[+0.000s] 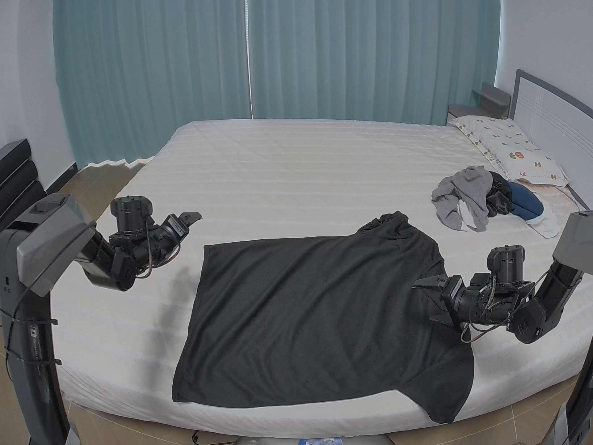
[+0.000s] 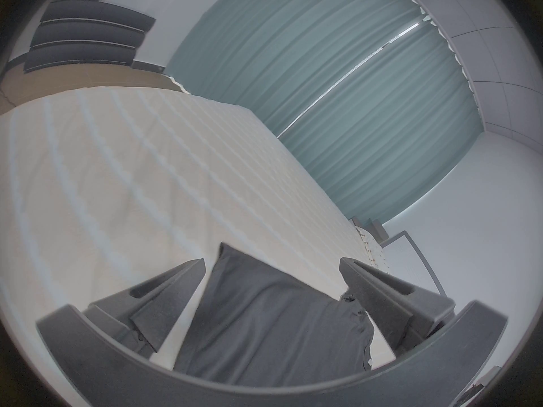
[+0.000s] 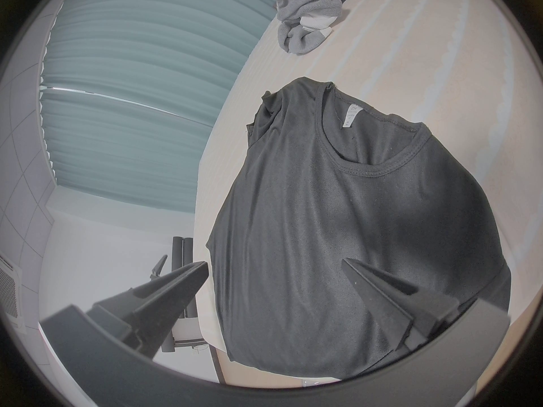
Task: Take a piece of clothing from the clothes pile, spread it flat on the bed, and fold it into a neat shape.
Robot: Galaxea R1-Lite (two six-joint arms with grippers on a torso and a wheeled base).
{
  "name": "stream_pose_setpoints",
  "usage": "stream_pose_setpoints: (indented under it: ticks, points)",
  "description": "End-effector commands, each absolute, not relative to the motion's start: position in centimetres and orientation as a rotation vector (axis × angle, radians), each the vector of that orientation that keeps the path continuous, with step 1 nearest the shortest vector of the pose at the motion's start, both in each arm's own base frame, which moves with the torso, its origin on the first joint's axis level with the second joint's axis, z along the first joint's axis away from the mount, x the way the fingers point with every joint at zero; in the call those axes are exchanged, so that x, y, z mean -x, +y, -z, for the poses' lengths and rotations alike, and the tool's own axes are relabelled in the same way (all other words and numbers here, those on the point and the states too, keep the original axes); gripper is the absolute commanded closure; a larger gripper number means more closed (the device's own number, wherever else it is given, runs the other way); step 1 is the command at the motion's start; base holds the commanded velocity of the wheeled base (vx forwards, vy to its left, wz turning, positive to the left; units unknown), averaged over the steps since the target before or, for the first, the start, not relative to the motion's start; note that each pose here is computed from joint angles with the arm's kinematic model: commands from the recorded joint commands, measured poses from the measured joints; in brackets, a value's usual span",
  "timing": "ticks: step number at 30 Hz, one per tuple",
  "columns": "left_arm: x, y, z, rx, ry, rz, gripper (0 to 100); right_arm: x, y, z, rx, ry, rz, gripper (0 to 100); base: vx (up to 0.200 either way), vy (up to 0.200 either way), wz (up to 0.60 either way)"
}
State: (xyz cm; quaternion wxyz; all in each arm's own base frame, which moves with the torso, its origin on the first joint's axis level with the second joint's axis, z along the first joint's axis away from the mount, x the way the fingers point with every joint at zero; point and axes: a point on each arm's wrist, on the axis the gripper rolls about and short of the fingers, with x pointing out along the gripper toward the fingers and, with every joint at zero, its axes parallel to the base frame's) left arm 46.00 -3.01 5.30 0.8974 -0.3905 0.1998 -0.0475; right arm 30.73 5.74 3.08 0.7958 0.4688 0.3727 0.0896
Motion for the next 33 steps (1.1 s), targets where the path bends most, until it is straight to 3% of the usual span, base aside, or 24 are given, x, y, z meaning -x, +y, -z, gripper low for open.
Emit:
stream_pose_setpoints:
  ticks: [1,12,25,33]
  points:
    - [-50.9,-6.1,1.7,0.812,0.518,0.098,0,-30.5,6.3,-2.5,-0.997,0.832,-0.197,0,0.0,0.0,0.0]
    - [-51.8,-6.4,2.8,0.812,0.481,0.065,0,-30.3,6.5,-2.5,-0.992,0.838,-0.202,0,0.0,0.0,0.0]
    - [-52.5,-4.4,1.9,0.837,0.358,0.0,0,-30.0,6.9,-2.5,-0.982,0.847,-0.214,0,0.0,0.0,0.0]
    - [-52.6,-5.0,3.2,0.825,0.388,0.017,0,-30.1,6.9,-2.6,-0.988,0.822,-0.228,0,0.0,0.0,0.0]
